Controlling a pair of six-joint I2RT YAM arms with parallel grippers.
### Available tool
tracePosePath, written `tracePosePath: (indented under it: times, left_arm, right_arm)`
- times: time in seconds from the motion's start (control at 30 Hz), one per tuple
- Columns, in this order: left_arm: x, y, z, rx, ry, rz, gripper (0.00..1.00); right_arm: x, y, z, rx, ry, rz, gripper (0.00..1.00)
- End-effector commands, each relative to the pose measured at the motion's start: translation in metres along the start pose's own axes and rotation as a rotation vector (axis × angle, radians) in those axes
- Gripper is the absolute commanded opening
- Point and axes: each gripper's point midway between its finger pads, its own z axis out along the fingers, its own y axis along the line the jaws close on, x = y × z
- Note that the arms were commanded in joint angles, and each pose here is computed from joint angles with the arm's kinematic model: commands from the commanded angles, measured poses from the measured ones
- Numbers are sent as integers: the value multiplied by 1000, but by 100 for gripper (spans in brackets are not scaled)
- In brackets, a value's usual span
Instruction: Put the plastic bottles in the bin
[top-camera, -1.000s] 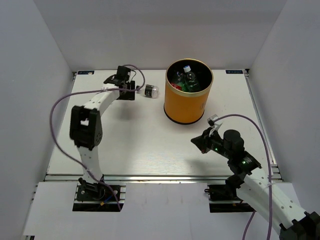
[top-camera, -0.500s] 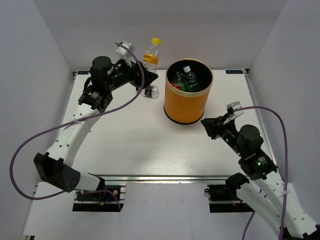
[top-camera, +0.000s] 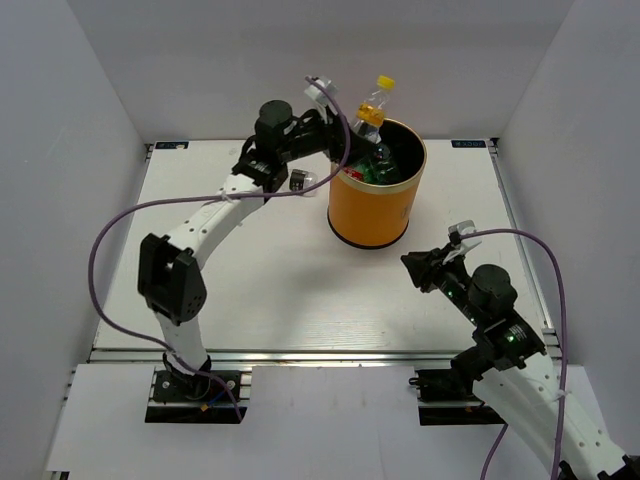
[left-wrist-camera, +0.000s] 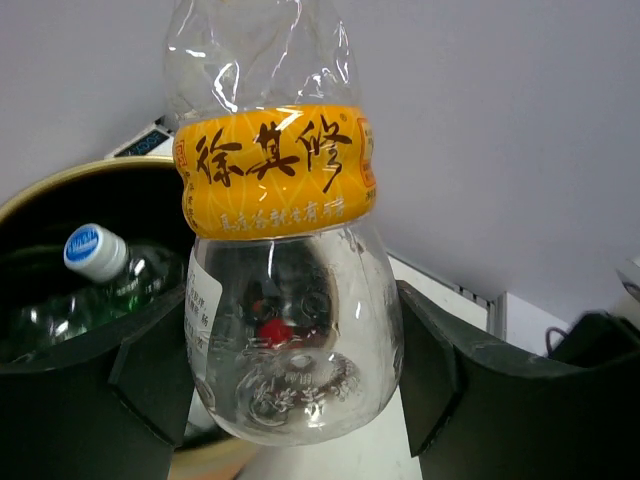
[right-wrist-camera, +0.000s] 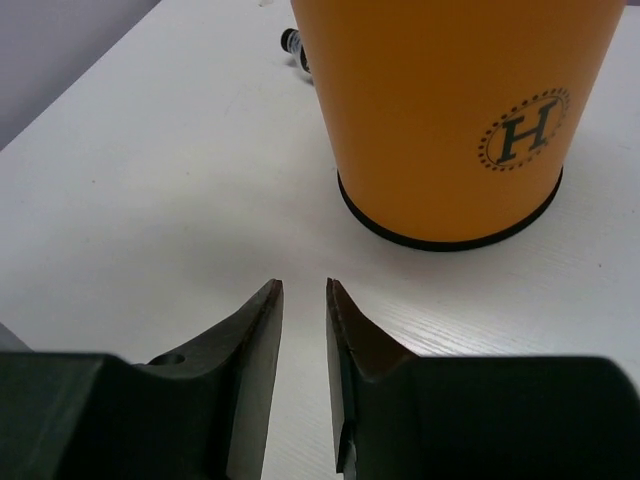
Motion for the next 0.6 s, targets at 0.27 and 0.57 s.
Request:
tracePosePath:
  times: [0.27,0.57]
  left_arm:
    - [-4,30,46,-208,20,60,59]
    - [-11,28,34,-268,61,99,99]
  right_arm:
    - [-9,9,2,-54,-56,1,57]
    - [-16,11,-2,-61,-80,-17,90]
